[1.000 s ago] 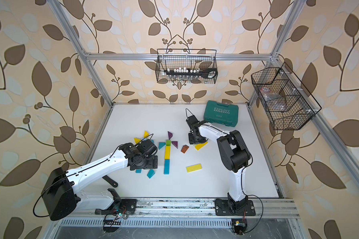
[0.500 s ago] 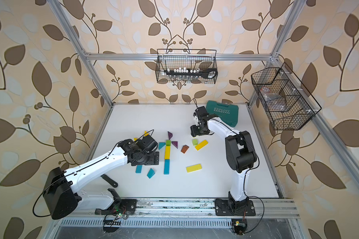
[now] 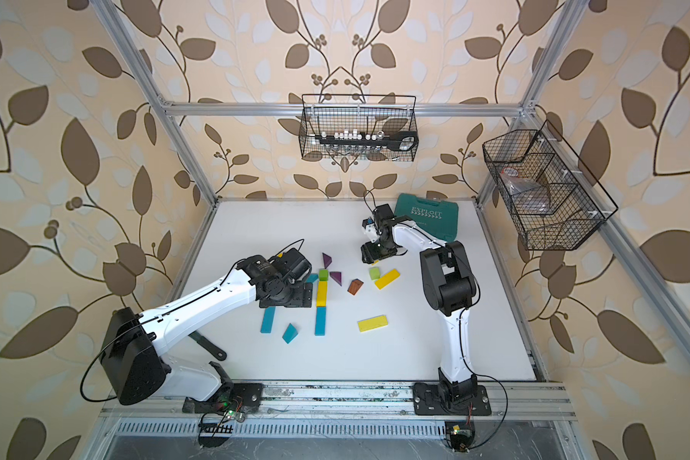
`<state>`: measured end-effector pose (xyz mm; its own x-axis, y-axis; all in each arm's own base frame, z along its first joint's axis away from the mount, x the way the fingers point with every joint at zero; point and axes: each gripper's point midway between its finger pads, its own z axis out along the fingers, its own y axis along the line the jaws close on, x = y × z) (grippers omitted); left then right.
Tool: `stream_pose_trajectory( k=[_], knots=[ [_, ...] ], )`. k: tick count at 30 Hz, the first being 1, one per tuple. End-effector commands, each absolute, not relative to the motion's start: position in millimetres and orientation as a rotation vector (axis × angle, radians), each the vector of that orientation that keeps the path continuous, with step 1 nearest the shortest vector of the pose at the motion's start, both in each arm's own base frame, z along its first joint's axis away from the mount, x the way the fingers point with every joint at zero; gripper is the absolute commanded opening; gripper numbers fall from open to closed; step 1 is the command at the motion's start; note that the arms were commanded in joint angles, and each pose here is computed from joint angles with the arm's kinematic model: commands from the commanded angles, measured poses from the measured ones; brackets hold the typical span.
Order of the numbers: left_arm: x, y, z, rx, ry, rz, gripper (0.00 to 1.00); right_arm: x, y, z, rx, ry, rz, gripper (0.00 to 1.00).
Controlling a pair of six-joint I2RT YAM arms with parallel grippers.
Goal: Assemble a small pinwheel with building blocks
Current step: Pick up the building block from the center of the board.
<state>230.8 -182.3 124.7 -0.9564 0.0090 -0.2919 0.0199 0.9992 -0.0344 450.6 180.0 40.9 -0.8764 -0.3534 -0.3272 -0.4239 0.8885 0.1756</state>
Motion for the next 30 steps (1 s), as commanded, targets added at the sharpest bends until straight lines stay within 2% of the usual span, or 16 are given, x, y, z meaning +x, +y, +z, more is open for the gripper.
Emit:
stream_pose_trajectory(
  k=[1, 12, 15, 22, 26, 30],
  knots=[
    [238.3, -185.1, 126.3, 0.049, 2.849, -0.037, 0.99, 455.5, 186.8, 39.9, -0.617, 2.758, 0.407, 0.69],
    [245.1, -190.2, 118.8, 0.089, 2.862, -0.007, 0.99, 451.8, 177.6, 27.2, -0.601, 2.811, 0.351, 0.63],
    [245.3, -191.1, 117.8, 0.094, 2.861, -0.013, 0.99, 452.0, 173.8, 27.1, -0.567, 2.813, 0.322, 0.56],
    [253.8, -197.1, 125.7, 0.164, 2.828, -0.024, 0.99, 460.4, 171.1, 35.5, -0.458, 2.817, 0.302, 0.27],
    [268.8, -209.5, 142.5, 0.24, 2.759, -0.061, 0.99, 465.1, 167.6, 53.3, -0.354, 2.8, 0.315, 0.16],
    [286.9, -237.1, 168.6, 0.424, 2.627, -0.159, 0.99, 461.3, 172.1, 89.5, -0.237, 2.739, 0.478, 0.08]
  ],
)
